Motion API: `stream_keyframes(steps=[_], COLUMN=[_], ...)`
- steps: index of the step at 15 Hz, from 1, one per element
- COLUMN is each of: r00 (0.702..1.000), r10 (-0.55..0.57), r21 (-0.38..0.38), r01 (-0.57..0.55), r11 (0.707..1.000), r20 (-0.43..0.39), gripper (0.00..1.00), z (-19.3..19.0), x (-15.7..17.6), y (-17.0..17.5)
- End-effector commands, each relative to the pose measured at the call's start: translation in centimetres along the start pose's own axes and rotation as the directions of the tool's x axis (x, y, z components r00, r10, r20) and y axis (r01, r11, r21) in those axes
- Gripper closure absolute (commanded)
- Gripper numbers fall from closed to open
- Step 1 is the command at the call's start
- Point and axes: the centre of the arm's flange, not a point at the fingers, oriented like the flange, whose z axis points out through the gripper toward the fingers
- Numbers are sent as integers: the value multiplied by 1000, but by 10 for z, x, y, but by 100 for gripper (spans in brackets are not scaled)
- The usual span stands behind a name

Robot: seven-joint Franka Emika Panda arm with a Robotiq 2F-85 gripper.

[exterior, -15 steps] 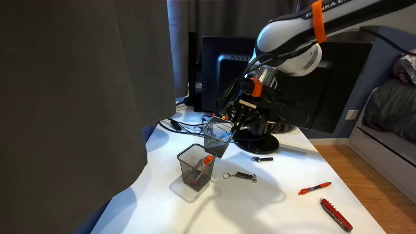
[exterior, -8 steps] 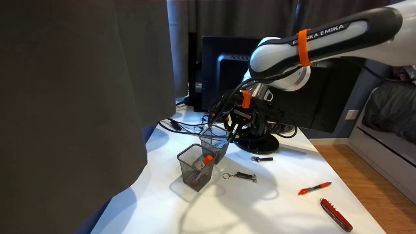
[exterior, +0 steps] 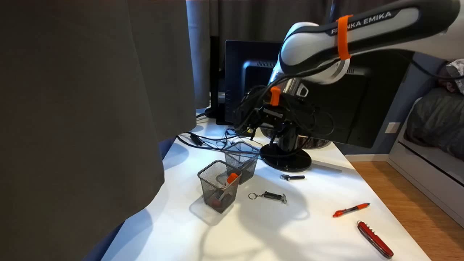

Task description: Move the container furthest to the left to the right

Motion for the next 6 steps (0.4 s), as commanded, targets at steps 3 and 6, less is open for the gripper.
stream_keyframes(steps=[3, 6], r00=[959, 965], r10=[-284, -261], r21=[-97, -70], r01=[281, 258], r11=[955, 964], r20=[-16, -35], gripper=[0, 0], z=[-115, -117], x=[-21, 13], y=[52, 16])
